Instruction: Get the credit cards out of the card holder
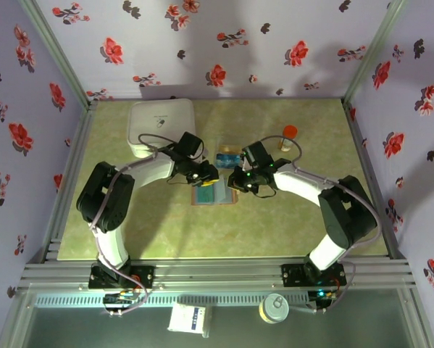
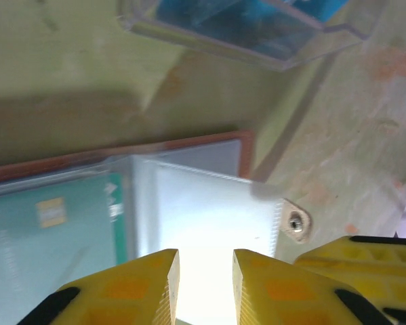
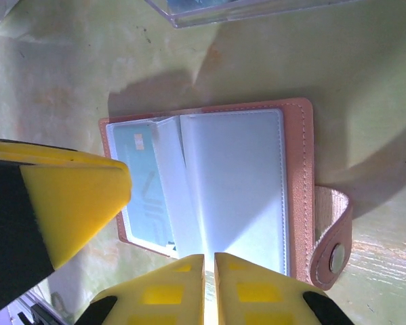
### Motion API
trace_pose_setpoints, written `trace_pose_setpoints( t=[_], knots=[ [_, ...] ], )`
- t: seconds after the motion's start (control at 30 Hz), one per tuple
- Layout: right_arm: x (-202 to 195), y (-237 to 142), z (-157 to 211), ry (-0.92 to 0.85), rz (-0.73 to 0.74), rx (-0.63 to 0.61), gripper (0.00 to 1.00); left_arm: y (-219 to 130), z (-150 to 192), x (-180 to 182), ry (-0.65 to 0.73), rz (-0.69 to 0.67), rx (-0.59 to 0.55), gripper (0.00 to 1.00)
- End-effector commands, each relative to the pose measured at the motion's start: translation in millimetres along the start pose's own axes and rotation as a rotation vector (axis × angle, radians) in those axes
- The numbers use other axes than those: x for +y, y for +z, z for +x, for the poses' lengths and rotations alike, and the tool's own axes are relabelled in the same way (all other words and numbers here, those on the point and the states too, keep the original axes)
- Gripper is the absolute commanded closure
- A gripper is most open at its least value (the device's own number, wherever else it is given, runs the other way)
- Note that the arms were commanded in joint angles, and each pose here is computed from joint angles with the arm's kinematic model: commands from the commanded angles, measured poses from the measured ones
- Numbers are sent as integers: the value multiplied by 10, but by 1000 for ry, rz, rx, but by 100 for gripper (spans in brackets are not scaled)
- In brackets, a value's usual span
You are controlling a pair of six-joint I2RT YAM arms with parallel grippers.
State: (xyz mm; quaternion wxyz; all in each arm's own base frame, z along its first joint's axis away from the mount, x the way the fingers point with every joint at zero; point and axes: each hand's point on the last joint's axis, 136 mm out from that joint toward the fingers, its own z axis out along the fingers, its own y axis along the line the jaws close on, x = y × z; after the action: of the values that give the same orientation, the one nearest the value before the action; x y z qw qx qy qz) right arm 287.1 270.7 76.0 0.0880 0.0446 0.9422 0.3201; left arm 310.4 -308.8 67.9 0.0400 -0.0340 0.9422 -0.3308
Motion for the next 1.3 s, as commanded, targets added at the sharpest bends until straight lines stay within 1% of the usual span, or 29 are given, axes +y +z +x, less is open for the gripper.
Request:
trace_pose_setpoints(
  t=[0.0, 0.13, 0.27, 0.4, 0.57, 0.67, 0.73, 0.83, 0.97, 1.03, 1.17, 1.27],
  knots=[
    [114, 27, -30, -16, -15, 4, 86, -118, 7, 23, 26, 5, -24, 73],
    [148, 53, -13, -23, -13, 10, 84, -175, 7, 70, 16, 5, -38, 73],
    [204, -5, -39, -46, -9, -20, 83, -171, 24, 139, 3, -1, -36, 74],
    [203, 39, -21, -48, 4, 7, 82, -150, 41, 183, -5, -4, -30, 76],
    [115, 57, 7, -62, 70, 6, 71, -132, 50, 201, -8, -6, -25, 76],
    [107, 99, 13, -62, 76, 19, 68, -149, 48, 196, -8, -5, -28, 76],
    [104, 140, 31, -64, 81, 34, 68, -155, 46, 201, -10, -5, -28, 76],
    [153, 221, 71, -68, 70, 62, 72, -165, 52, 221, -12, -8, -30, 77],
    [345, 307, 115, -78, 17, 81, 87, -191, 60, 282, -18, -14, -35, 77],
    [442, 332, 108, -82, -4, 80, 92, -204, 63, 338, -27, -21, -37, 77],
    [512, 396, 118, -83, -16, 86, 96, -211, 80, 503, -36, -62, -44, 78],
    [495, 439, 126, -75, -18, 92, 96, -163, 120, 656, -48, -96, -27, 79]
  ],
)
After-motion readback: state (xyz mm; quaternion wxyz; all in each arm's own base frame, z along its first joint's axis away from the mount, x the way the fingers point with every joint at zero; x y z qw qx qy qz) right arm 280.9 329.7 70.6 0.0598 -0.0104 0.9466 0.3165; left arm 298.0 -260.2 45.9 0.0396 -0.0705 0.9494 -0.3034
